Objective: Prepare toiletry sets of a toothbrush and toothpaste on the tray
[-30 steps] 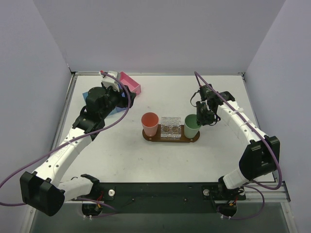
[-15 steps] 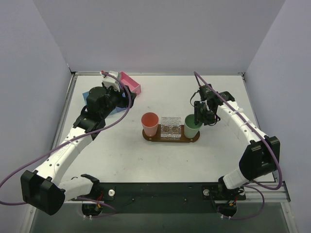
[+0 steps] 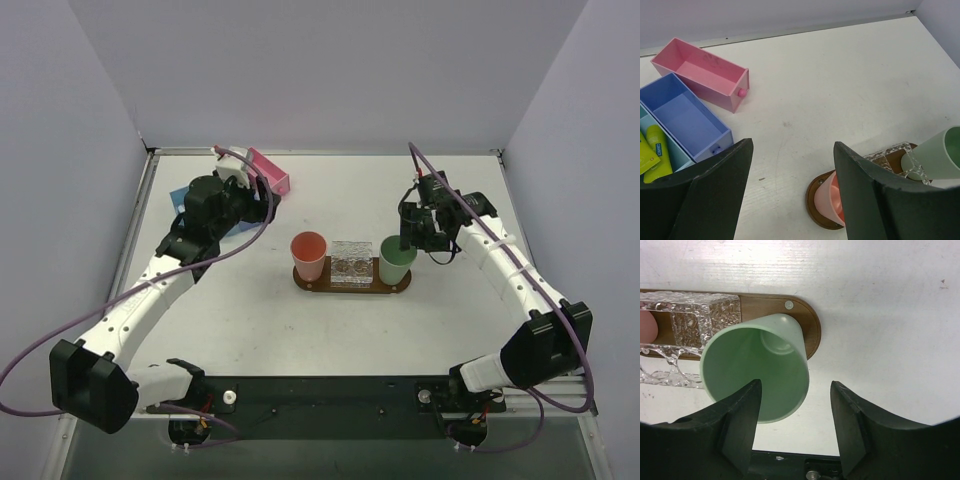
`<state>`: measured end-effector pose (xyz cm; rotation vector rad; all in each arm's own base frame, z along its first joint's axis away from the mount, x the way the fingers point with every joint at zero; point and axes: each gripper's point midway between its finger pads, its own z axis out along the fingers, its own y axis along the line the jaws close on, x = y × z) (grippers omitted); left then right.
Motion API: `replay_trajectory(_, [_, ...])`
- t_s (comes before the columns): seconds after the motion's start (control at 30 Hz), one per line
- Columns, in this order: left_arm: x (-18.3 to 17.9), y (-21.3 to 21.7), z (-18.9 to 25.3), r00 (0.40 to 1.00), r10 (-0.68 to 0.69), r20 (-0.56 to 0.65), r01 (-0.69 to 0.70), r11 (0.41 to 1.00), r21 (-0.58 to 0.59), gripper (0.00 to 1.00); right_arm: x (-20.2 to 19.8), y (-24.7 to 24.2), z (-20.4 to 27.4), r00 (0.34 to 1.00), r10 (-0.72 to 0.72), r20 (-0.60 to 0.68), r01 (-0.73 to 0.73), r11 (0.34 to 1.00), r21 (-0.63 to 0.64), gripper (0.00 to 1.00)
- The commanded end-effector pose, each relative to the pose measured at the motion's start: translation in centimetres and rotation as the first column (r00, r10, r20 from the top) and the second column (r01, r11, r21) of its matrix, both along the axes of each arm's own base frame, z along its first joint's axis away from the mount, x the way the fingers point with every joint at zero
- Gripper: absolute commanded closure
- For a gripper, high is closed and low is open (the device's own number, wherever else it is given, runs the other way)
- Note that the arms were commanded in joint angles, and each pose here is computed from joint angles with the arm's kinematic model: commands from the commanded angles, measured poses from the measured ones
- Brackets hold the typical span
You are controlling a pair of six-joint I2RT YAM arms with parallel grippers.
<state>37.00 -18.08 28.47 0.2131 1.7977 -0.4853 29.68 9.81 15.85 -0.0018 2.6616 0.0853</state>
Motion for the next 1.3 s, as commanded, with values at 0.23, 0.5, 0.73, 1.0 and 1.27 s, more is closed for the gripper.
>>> replay_trajectory(0.23, [3.8,8.0,-0.7,0.990,0.138,0.026,-0.137,0.916,0.378,0.25,-0.6,0.4,4.8,0.987,0.025,0.156,-0.031,0.999,0.035,0.46])
replay_trajectory(0.5, [4.8,14.9,-3.5,0.990,0.139,0.024,-0.131,0.841,0.524,0.27,-1.1,1.6,7.9,0.956,0.041,0.291,-0.084,0.987,0.136,0.45])
replay_trajectory(0.73, [5.7,15.1,-7.6,0.995,0.040,-0.088,0.021,0.802,0.597,0.37,-1.6,1.8,9.3,0.934,0.049,0.354,-0.113,0.980,0.164,0.46])
replay_trajectory(1.0, [7.0,15.1,-11.0,0.983,0.007,-0.182,0.107,0.789,0.605,0.51,-2.1,1.2,10.3,0.913,0.034,0.406,-0.111,0.980,0.166,0.46])
replay_trajectory(1.27, [8.0,16.5,-11.8,0.988,0.078,-0.134,0.029,0.758,0.651,0.55,-2.3,1.5,10.4,0.909,0.035,0.415,-0.121,0.976,0.183,0.46])
